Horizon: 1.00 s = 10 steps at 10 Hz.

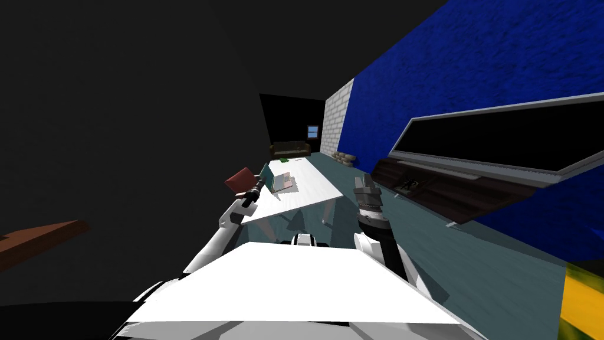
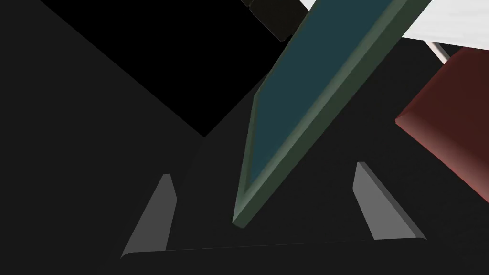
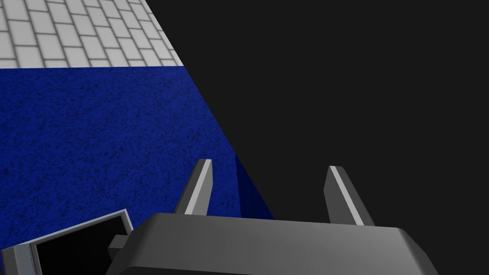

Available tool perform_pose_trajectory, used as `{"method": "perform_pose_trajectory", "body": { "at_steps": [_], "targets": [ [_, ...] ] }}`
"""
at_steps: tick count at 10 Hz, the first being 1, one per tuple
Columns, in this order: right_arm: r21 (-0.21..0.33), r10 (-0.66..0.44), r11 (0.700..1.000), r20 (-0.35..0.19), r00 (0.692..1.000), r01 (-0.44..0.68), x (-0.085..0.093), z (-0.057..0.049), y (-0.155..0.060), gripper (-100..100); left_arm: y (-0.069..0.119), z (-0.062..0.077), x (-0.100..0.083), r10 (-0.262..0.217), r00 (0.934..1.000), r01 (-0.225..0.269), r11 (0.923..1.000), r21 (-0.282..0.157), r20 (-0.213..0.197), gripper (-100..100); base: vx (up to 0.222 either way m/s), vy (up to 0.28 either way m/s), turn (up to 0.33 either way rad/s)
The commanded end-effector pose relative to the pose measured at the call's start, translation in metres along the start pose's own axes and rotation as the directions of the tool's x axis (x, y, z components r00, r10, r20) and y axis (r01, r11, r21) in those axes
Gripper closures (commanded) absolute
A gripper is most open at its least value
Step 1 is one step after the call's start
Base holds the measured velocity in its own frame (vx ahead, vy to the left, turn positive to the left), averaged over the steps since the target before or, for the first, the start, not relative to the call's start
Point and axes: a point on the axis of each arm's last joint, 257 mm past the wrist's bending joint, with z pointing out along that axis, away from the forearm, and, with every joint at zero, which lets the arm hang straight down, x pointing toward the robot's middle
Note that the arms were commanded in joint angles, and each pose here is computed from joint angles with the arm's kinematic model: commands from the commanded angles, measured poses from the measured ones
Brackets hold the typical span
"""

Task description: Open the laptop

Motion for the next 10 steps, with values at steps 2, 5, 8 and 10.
{"method": "perform_pose_trajectory", "body": {
  "at_steps": [2, 5, 8, 10],
  "targets": [
    [0.000, 0.000, 1.000, 0.000, 1.000, 0.000, 0.000, 0.000, 0.000, 0, 0.005, 0.003, -0.012, 0.014, 0.9993, -0.014, 0.9999, 0.003, 0.035, -100, 0.034, 0.094, 0.047],
    [0.000, 0.001, 1.000, 0.000, 1.000, -0.001, 0.000, 0.000, 0.000, 0, 0.008, 0.002, -0.023, 0.091, 0.9952, -0.091, 0.9958, -0.015, 0.037, 100, 0.008, -0.011, -0.031],
    [0.000, 0.001, 1.000, 0.000, 1.000, -0.001, 0.000, 0.000, 0.000, 0, 0.013, 0.000, -0.037, 0.204, 0.9783, -0.203, 0.9782, -0.044, 0.035, 100, 0.015, -0.108, -0.068],
    [0.000, 0.001, 1.000, 0.000, 1.000, -0.001, 0.000, 0.000, 0.000, 0, 0.015, -0.002, -0.046, 0.278, 0.9600, -0.276, 0.9591, -0.063, 0.032, 100, 0.024, -0.086, -0.061]
  ]
}}
